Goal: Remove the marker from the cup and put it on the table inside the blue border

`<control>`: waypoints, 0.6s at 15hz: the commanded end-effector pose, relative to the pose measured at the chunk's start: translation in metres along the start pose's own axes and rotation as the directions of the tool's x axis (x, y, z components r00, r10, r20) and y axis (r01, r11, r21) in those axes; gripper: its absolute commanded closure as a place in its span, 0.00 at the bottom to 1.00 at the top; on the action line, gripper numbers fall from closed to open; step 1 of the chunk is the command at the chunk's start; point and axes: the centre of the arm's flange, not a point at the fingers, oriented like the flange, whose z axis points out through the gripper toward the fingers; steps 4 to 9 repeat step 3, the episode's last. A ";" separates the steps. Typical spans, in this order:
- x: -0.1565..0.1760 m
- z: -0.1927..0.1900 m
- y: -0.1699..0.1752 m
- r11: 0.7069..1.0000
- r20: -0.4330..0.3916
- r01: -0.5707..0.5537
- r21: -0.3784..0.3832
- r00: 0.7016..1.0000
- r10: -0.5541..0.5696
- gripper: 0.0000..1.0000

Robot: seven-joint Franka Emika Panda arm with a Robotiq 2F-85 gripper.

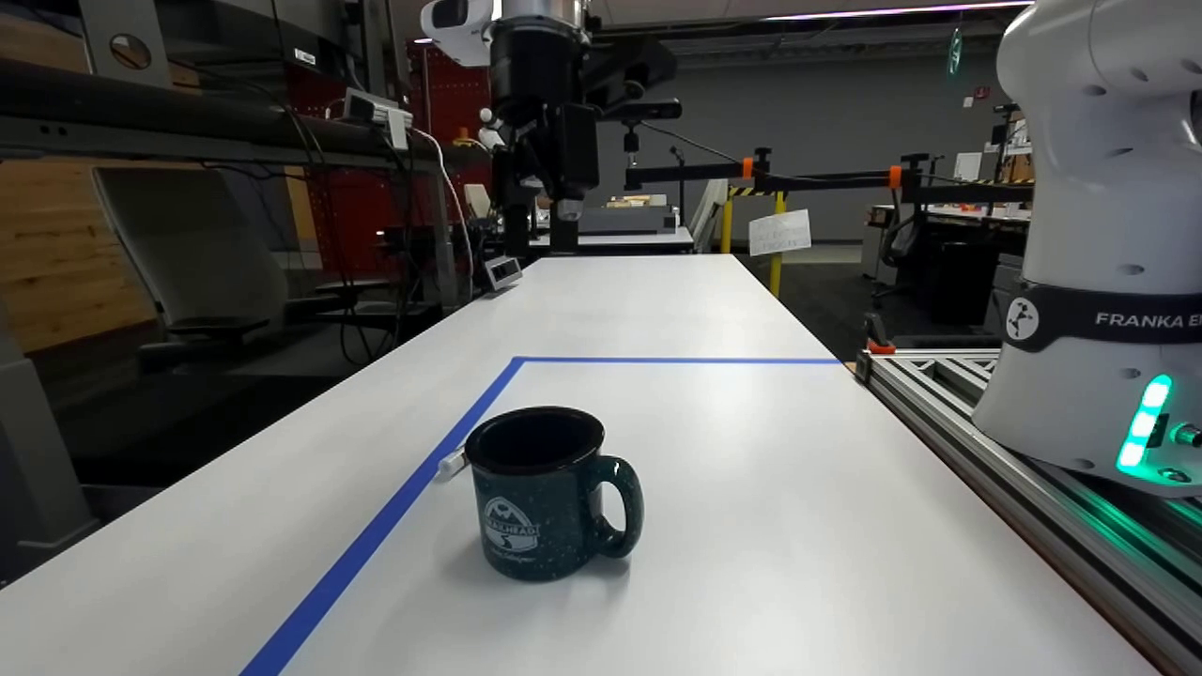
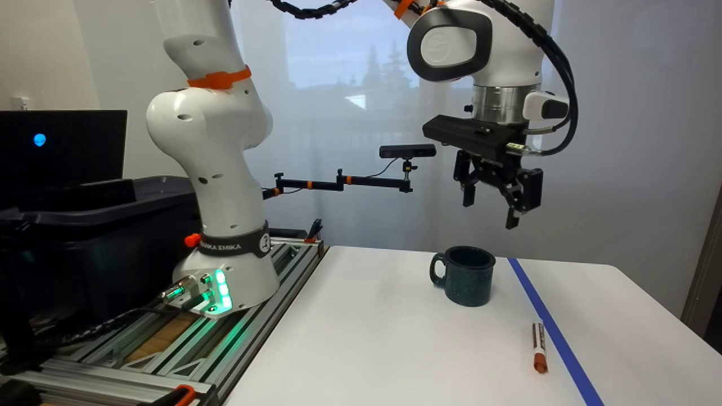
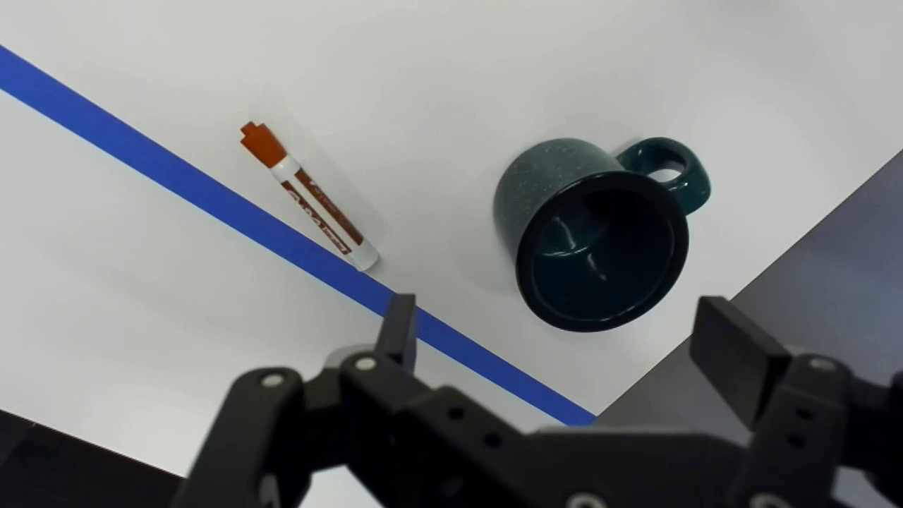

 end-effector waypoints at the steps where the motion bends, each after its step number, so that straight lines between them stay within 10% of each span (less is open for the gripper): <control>1: 0.000 0.000 0.000 1.000 0.000 0.000 0.000 1.000 0.000 0.00; 9: 0.000 0.000 0.000 1.000 0.000 0.000 0.000 1.000 0.000 0.00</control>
